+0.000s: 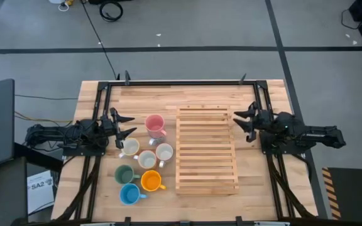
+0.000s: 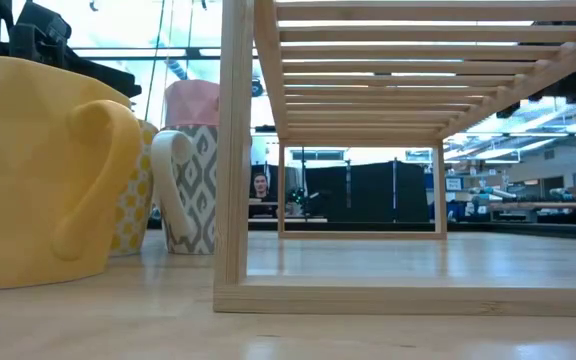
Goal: Place coffee mugs
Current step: Put the pink mug on the shelf
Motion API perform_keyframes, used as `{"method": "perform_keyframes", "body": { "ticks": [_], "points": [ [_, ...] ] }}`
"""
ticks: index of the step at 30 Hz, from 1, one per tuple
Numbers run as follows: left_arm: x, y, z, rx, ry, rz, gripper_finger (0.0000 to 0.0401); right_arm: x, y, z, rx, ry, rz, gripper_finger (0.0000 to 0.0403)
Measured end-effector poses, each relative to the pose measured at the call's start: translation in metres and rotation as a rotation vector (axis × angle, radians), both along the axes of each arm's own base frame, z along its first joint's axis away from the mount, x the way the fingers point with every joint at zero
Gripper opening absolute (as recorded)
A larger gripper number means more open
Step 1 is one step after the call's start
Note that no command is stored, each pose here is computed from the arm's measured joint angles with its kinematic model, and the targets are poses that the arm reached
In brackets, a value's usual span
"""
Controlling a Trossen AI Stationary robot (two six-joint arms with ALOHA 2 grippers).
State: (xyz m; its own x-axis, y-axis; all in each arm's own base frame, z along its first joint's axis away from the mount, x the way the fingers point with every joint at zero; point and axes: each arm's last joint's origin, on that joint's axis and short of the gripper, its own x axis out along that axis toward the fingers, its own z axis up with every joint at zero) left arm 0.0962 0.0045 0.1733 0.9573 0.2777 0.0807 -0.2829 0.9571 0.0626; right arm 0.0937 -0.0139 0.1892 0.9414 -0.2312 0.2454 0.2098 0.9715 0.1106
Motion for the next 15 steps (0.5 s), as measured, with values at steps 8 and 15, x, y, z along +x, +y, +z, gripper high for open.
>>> {"method": "perform_keyframes", "body": {
  "ticks": [8, 15],
  "points": [
    [0.000, 0.000, 0.000, 0.000, 0.000, 0.000, 0.0224, -0.010, 0.001, 0.031, -0.054, -0.259, -0.010, 0.0162],
    [0.000, 0.000, 0.000, 0.000, 0.000, 0.000, 0.0224, 0.002, 0.001, 0.078, -0.068, -0.223, 0.016, 0.0162]
  ]
}}
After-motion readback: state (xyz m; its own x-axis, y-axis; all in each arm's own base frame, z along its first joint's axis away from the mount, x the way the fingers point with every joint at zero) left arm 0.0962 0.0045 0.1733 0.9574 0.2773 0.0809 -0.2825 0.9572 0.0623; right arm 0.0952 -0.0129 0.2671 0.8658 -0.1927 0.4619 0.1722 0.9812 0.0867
